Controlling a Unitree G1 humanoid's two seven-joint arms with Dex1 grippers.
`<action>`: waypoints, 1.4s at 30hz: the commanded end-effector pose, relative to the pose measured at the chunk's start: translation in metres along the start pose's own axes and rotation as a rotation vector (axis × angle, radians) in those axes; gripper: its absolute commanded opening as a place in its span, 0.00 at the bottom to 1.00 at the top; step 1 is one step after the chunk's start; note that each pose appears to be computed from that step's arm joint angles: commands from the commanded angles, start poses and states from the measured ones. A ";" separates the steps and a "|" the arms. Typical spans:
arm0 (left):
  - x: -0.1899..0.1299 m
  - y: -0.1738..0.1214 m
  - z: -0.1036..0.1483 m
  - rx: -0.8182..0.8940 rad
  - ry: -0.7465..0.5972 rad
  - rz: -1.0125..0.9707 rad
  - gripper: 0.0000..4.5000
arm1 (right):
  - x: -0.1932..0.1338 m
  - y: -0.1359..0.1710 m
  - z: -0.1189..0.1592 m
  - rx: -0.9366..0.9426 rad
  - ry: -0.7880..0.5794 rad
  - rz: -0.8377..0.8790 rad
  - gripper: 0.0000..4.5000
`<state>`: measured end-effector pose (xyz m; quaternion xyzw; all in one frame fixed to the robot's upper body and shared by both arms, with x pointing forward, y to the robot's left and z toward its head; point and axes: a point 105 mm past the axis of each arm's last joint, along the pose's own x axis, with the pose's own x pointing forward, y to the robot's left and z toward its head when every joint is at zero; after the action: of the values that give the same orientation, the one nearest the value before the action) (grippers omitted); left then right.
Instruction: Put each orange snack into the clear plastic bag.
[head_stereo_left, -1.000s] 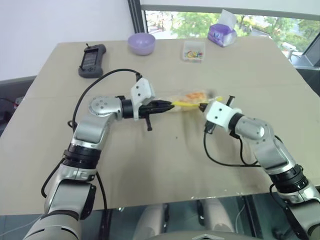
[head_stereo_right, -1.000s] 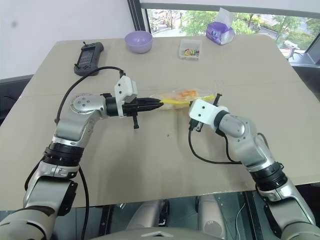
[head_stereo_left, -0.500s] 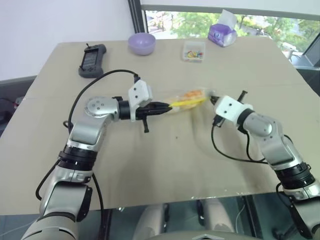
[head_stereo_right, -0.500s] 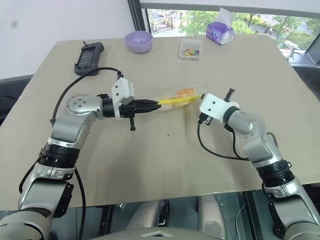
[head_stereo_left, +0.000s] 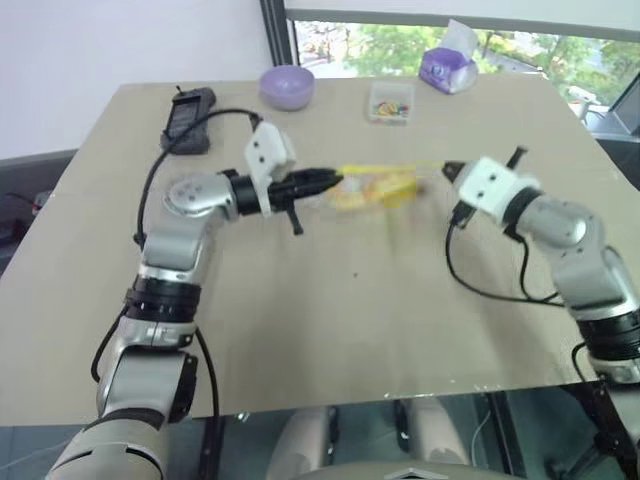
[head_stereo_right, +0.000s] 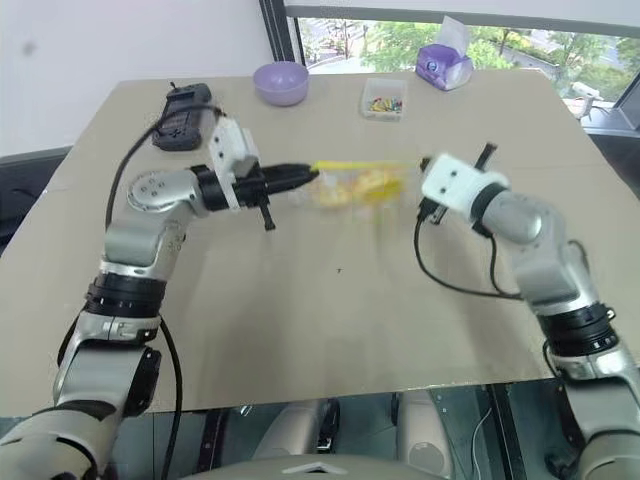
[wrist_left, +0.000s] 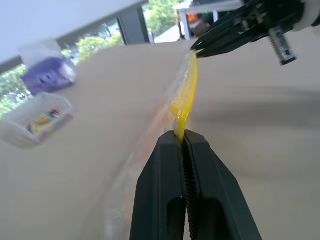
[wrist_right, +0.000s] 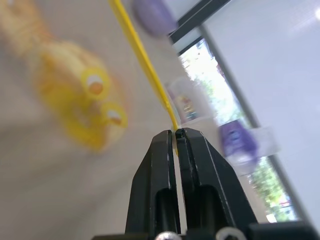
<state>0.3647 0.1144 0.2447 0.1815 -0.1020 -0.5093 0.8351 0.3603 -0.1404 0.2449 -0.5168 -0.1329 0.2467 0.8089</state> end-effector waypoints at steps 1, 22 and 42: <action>-0.007 0.027 0.018 0.014 -0.056 0.103 0.00 | -0.012 -0.039 0.019 -0.056 -0.031 -0.069 0.02; -0.028 -0.048 -0.072 0.164 0.146 -0.028 0.23 | -0.061 0.105 -0.001 0.273 0.077 0.245 0.00; -0.128 -0.055 -0.060 -0.244 0.268 0.008 1.00 | -0.161 0.082 -0.023 0.772 0.102 0.135 0.98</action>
<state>0.2853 0.2203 0.1570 0.1360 0.0901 -0.4806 0.8617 0.2176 -0.2188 0.1544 -0.1924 0.0673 0.3025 0.9311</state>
